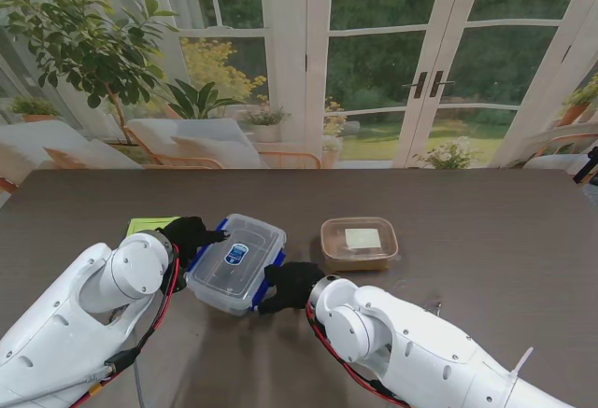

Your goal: Pair container bodies with their lids

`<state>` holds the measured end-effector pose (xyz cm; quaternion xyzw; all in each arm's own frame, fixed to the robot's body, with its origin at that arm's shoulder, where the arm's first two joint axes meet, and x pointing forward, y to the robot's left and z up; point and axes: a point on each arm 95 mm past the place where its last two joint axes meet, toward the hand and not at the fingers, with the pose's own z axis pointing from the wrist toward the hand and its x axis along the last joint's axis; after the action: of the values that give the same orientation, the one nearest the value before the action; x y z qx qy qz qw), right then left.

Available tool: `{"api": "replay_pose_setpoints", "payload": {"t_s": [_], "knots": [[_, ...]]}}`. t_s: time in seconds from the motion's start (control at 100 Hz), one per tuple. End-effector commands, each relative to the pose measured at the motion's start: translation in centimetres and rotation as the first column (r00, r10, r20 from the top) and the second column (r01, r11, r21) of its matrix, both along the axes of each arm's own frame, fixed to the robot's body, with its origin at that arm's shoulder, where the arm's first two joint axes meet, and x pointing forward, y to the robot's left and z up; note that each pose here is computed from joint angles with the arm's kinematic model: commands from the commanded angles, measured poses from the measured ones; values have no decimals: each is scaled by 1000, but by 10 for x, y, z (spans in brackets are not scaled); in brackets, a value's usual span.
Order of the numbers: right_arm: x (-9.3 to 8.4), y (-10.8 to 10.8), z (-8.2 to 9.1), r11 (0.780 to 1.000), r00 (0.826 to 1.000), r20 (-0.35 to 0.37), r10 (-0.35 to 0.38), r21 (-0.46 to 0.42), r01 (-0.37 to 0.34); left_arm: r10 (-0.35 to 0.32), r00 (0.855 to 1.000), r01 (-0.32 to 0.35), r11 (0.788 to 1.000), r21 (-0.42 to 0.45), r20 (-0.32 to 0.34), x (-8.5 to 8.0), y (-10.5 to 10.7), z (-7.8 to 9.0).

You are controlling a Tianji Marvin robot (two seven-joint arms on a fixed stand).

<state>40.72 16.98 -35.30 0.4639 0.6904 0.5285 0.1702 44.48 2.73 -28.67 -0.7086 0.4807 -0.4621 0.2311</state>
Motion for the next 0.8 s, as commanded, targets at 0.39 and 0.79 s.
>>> {"api": "replay_pose_setpoints", "payload": {"t_s": [0.39, 0.79], "knots": [[5, -11, 14, 999, 1000, -1, -23, 22, 23, -84, 996, 85, 995, 42, -32, 4, -15, 12], [16, -22, 18, 993, 993, 4, -118, 32, 117, -242, 965, 225, 962, 154, 102, 12, -22, 18]]}}
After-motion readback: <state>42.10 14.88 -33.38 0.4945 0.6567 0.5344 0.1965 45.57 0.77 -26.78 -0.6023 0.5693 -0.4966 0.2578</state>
